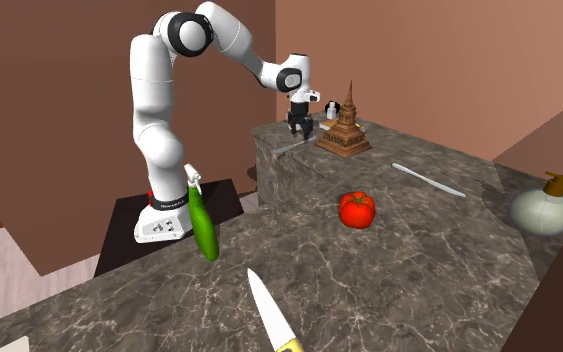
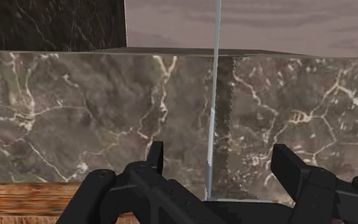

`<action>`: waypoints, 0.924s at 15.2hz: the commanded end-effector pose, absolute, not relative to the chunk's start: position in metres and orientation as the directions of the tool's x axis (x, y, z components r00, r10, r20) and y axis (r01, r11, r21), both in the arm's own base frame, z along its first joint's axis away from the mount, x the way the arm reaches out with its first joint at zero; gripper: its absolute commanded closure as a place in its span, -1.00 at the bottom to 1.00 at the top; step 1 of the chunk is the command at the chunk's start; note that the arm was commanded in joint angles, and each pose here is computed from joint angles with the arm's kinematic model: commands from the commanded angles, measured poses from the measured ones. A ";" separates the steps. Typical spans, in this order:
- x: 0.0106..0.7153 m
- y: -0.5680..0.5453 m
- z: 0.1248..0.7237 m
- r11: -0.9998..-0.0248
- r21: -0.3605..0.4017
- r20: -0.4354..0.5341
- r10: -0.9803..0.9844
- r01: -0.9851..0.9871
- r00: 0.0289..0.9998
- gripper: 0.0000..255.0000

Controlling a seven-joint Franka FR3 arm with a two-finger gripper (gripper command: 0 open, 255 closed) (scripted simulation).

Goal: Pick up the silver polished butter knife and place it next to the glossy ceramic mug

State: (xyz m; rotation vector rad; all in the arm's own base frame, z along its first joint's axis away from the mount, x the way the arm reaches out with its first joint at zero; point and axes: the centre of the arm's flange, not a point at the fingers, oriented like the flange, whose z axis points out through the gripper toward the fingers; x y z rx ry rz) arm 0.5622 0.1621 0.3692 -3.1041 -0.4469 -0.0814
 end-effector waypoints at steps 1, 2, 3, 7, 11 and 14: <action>0.562 0.162 0.369 -0.959 0.003 0.052 0.282 0.282 0.958 -1.00; 0.562 0.162 0.369 -0.959 0.003 0.052 0.282 0.282 0.958 -1.00; 0.562 0.162 0.382 -0.959 0.003 0.052 0.282 0.282 0.958 -1.00; 0.560 0.162 0.419 -0.959 0.003 0.052 0.282 0.282 0.958 -1.00; 0.560 0.162 0.419 -0.959 0.003 0.052 0.282 0.282 0.958 -1.00; 0.560 0.162 0.419 -0.959 0.003 0.052 0.282 0.282 0.958 -1.00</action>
